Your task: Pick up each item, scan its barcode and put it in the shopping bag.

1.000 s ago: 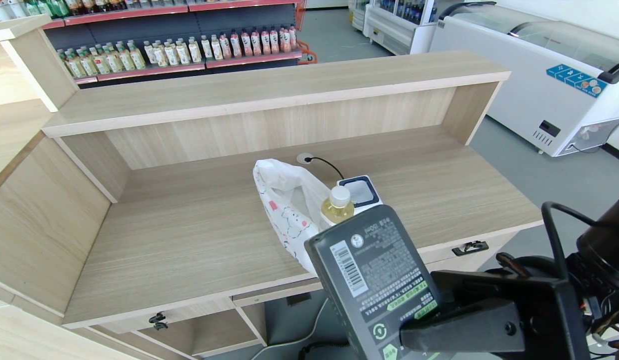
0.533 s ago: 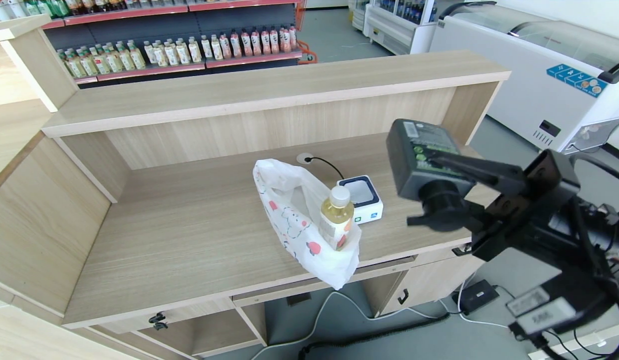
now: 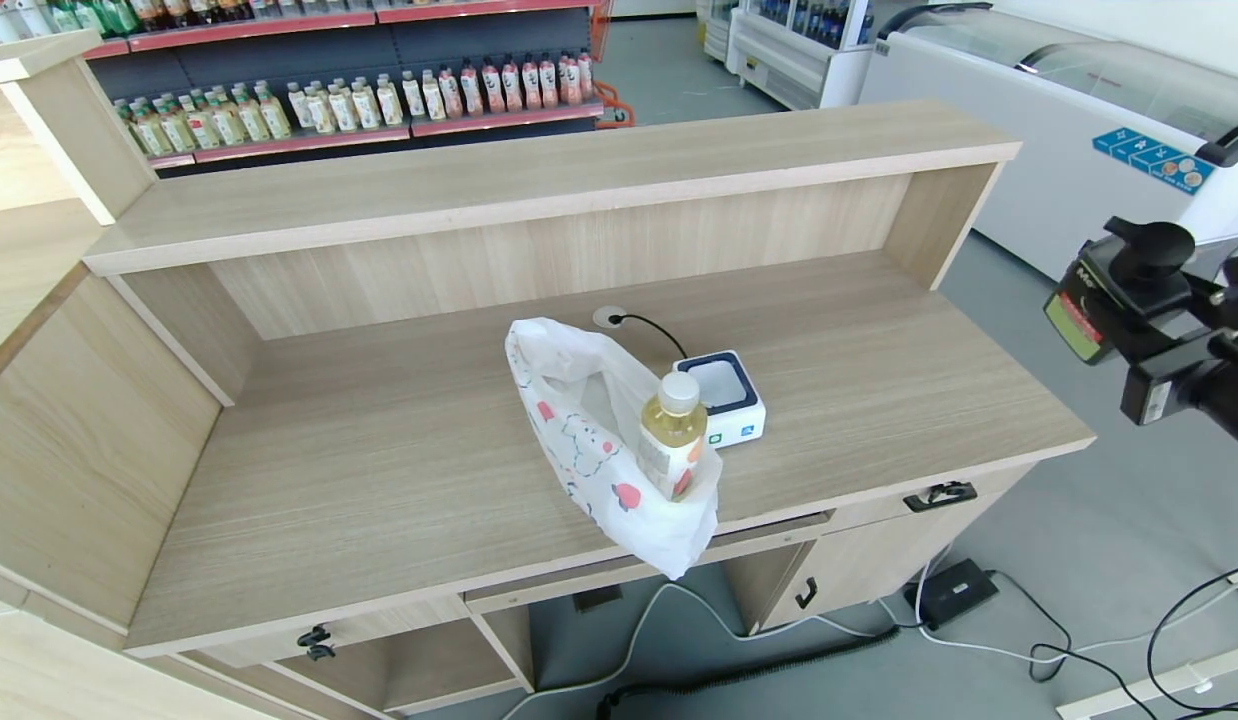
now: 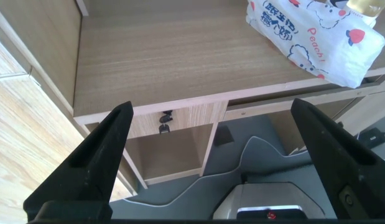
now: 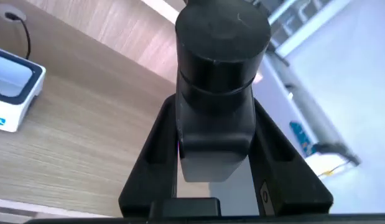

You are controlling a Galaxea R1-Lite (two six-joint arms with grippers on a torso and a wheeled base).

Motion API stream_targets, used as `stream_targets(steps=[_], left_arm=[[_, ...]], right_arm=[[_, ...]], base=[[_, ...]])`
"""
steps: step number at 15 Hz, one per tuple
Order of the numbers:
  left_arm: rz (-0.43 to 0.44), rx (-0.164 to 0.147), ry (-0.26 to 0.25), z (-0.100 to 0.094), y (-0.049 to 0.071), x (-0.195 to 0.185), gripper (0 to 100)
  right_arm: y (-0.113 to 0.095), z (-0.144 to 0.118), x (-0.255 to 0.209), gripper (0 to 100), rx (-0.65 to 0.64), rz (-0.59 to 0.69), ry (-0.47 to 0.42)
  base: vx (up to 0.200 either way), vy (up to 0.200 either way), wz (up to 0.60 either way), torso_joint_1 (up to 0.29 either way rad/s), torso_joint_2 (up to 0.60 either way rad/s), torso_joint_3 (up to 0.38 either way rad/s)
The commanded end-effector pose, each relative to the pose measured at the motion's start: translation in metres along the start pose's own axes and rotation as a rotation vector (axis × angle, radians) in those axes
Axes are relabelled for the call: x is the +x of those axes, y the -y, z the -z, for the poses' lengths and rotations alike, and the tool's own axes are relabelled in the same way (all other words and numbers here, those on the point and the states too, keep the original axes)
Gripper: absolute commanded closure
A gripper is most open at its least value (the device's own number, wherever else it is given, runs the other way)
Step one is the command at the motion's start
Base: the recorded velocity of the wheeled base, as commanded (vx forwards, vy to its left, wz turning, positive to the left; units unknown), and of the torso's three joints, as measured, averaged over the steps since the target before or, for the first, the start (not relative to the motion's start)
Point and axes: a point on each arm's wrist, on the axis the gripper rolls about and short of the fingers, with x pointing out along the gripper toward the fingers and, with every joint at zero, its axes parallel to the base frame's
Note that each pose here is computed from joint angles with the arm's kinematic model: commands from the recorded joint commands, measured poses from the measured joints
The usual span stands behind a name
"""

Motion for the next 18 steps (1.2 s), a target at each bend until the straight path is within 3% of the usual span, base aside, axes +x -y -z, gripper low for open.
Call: stream_targets(steps=[1, 2, 4, 6, 7, 10, 12, 15, 18], left_arm=[[0.0, 0.0, 0.001, 0.0, 0.0, 0.0, 0], [0.0, 0.0, 0.001, 0.0, 0.0, 0.0, 0], [0.0, 0.0, 0.001, 0.0, 0.0, 0.0, 0], [0.0, 0.0, 0.001, 0.0, 0.0, 0.0, 0], [0.0, 0.0, 0.001, 0.0, 0.0, 0.0, 0], [0.0, 0.0, 0.001, 0.0, 0.0, 0.0, 0], [0.0, 0.0, 0.001, 0.0, 0.0, 0.0, 0], [0.0, 0.0, 0.001, 0.0, 0.0, 0.0, 0], [0.0, 0.0, 0.001, 0.0, 0.0, 0.0, 0]], right_arm=[[0.014, 0.02, 0.003, 100, 0.211, 0.07, -0.11], [0.02, 0.033, 0.007, 100, 0.399, 0.109, -0.169], [0.024, 0.045, 0.019, 100, 0.567, 0.144, -0.224], [0.024, 0.054, 0.036, 100, 0.653, 0.147, -0.238], [0.019, 0.056, 0.04, 100, 0.629, 0.123, -0.24], [0.014, 0.062, 0.025, 100, 0.335, 0.105, -0.257], [0.023, 0.065, 0.016, 100, 0.128, 0.203, -0.301], [0.029, 0.059, 0.018, 100, 0.012, 0.263, -0.243], [0.029, 0.057, 0.017, 100, -0.002, 0.248, -0.231]], base=[[0.0, 0.0, 0.0, 0.0, 0.0, 0.0], [0.0, 0.0, 0.0, 0.0, 0.0, 0.0], [0.0, 0.0, 0.0, 0.0, 0.0, 0.0], [0.0, 0.0, 0.0, 0.0, 0.0, 0.0], [0.0, 0.0, 0.0, 0.0, 0.0, 0.0], [0.0, 0.0, 0.0, 0.0, 0.0, 0.0], [0.0, 0.0, 0.0, 0.0, 0.0, 0.0], [0.0, 0.0, 0.0, 0.0, 0.0, 0.0], [0.0, 0.0, 0.0, 0.0, 0.0, 0.0]])
